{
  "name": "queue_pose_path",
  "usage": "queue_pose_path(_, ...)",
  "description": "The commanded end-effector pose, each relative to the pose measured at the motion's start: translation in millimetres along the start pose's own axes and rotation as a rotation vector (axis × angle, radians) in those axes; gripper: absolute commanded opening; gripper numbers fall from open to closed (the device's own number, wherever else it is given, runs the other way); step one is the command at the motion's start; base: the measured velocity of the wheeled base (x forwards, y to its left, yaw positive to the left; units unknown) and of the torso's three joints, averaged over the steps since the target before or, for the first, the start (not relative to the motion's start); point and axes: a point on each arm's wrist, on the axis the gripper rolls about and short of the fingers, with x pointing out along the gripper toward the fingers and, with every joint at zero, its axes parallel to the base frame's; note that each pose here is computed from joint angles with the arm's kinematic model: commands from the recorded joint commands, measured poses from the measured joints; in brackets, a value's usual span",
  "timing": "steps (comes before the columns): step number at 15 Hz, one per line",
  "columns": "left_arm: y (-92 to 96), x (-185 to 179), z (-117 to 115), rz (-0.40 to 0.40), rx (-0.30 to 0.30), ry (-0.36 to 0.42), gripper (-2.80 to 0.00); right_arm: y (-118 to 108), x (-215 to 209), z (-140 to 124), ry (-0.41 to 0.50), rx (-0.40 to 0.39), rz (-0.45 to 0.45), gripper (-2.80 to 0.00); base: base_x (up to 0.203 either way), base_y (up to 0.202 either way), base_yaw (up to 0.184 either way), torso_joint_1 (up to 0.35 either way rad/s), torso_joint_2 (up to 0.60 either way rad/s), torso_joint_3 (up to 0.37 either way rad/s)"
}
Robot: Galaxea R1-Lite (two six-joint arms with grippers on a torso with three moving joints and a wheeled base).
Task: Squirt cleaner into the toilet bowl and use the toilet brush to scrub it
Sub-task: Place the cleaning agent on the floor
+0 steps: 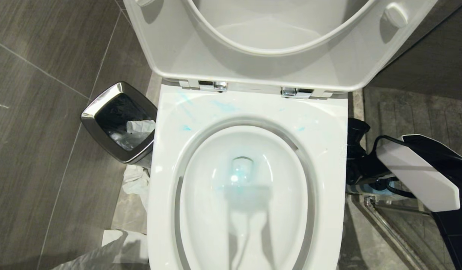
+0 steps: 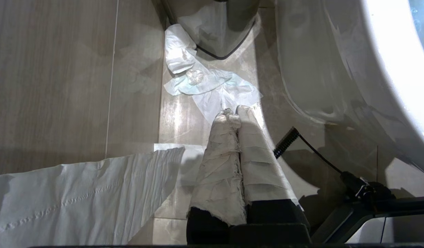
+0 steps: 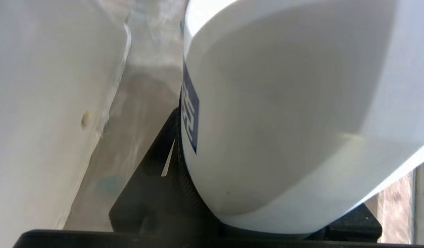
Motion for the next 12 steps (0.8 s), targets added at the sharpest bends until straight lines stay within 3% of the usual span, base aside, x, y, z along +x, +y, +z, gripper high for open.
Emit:
queue_pose_path(1,-0.1,0.6,-2.1,0.0,-0.001,0.008,-2.8,0.9,-0.5,-3.3,0.008,-0.003,0.007,-2.8,0.0,0.0,0.0,0.002,0.0,-0.05)
queue_pose_path(12,-0.1,0.6,-1.9,-0.001,-0.005,0.007,-2.8,2.2,-8.1,0.6,0.021,-0.003,0.016,-2.8,0.0,0.0,0.0,0.0,0.0,-0.003)
